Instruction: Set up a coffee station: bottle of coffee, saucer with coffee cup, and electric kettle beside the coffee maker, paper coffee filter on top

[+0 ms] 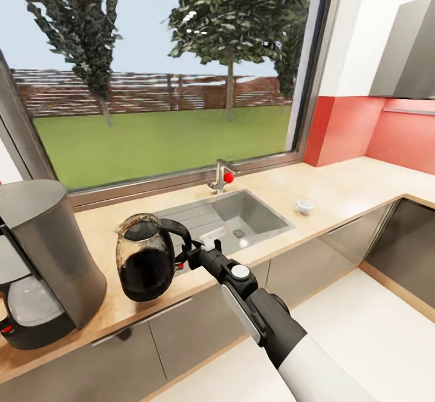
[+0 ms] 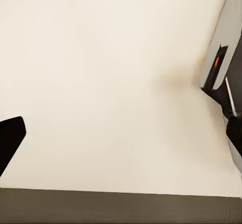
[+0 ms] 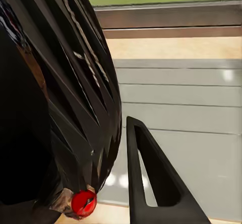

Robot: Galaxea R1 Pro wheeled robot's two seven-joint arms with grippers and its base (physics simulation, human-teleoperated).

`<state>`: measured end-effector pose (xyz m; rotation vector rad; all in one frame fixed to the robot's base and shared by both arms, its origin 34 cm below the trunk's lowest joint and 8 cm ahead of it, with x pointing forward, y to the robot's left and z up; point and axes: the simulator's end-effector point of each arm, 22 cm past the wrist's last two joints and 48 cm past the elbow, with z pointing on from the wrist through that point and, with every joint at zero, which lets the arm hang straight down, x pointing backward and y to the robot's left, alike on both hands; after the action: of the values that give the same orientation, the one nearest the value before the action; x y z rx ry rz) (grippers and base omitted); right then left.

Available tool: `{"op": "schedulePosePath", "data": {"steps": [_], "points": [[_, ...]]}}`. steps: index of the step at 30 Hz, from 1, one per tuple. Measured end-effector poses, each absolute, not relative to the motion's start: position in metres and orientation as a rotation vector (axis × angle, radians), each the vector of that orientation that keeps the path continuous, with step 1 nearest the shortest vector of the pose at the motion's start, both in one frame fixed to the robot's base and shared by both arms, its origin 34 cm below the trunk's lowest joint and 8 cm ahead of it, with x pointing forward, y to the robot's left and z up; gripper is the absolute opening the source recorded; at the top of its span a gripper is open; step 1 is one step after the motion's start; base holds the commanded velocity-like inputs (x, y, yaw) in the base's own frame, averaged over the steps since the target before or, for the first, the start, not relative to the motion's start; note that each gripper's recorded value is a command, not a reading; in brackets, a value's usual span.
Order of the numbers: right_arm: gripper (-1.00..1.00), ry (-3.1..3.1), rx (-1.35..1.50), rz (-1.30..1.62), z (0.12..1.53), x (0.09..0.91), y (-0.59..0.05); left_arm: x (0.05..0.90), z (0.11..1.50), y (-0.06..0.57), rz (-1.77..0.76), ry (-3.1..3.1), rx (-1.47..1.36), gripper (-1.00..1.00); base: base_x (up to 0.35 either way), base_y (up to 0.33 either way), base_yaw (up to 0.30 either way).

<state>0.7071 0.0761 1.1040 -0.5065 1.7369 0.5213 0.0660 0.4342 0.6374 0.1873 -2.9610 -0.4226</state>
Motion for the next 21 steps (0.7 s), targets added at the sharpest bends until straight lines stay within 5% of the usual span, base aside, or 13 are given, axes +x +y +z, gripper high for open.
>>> {"op": "schedulePosePath", "data": {"steps": [10, 21], "points": [[-1.00, 1.748, -0.506, 0.522, 1.097, 0.708, 0.076, 0.056, 0.641, 0.441, -0.484, -2.929, 0.184, 1.00, 0.002, 0.000, 0.154], [-1.00, 1.759, -0.507, 0.514, 1.092, 0.709, 0.074, 0.057, 0.641, 0.441, -0.485, -2.929, 0.187, 1.00, 0.121, 0.000, 0.011]]}}
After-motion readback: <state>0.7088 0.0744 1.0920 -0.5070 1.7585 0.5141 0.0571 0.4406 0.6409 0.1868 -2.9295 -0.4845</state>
